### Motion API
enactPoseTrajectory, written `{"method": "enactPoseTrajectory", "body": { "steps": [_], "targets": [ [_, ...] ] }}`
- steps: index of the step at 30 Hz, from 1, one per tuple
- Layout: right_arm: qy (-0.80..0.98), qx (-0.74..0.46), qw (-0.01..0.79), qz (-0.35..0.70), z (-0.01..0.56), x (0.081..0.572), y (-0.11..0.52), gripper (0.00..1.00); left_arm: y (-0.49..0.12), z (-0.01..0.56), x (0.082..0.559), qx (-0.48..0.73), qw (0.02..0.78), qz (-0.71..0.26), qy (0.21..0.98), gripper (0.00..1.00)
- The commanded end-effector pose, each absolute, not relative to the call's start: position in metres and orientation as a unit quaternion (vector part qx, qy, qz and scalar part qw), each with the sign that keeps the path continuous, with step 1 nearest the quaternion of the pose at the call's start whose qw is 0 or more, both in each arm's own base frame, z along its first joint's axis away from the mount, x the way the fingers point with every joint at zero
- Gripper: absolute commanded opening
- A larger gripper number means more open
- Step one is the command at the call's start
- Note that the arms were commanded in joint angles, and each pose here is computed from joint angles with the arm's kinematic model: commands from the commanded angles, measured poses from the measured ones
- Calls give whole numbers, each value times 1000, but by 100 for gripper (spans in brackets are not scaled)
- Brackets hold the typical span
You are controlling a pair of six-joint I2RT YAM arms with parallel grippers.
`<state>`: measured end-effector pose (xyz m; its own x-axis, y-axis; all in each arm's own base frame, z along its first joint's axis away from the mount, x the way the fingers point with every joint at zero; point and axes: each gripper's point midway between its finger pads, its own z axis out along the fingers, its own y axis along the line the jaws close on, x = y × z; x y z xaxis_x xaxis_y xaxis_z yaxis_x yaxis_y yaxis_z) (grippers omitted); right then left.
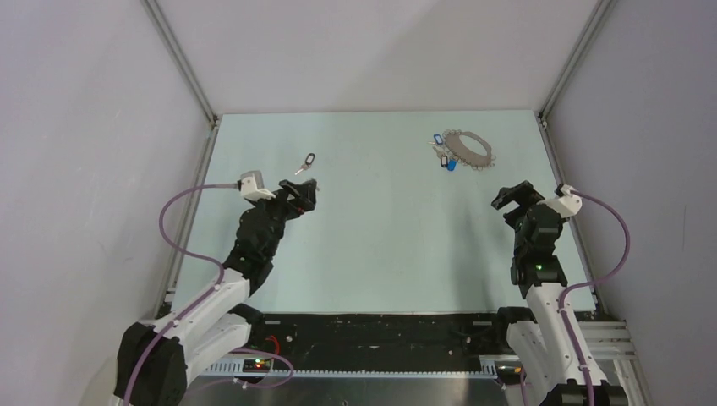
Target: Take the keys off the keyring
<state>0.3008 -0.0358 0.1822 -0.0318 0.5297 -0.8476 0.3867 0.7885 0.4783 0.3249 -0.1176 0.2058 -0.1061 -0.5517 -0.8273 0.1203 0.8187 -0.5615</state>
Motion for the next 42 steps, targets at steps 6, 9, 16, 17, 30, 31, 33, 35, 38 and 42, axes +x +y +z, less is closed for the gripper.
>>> {"method": "enactPoseTrajectory", "body": {
  "steps": [6, 9, 16, 17, 30, 31, 33, 35, 38, 42],
  "targets": [
    [724, 328, 595, 119, 184, 331, -15, 95, -166, 227, 332, -32, 660, -285, 695, 98],
    [767, 300, 562, 82, 175, 349, -3, 93, -179, 225, 332, -10, 653, -285, 701, 98],
    [838, 231, 494, -12, 144, 413, 18, 85, -181, 229, 331, -14, 648, -279, 709, 98],
    [836, 222, 502, -14, 152, 426, 22, 85, -181, 228, 331, -12, 646, -279, 711, 98],
    [887, 210, 400, -96, 105, 544, 22, 81, -190, 222, 331, -6, 631, -295, 717, 98],
    [896, 207, 379, -106, 91, 543, 20, 81, -190, 223, 331, -5, 631, -295, 717, 98],
    [902, 206, 362, -109, 85, 549, 19, 81, -191, 222, 331, -5, 630, -296, 718, 98],
    [909, 212, 340, -115, 78, 554, 16, 81, -192, 222, 331, -5, 629, -297, 718, 98],
    [913, 231, 322, -95, 78, 566, 11, 79, -192, 222, 331, -6, 628, -299, 719, 98],
    [925, 248, 279, -62, 56, 564, 8, 79, -193, 223, 331, -8, 627, -303, 718, 98]
  ]
}}
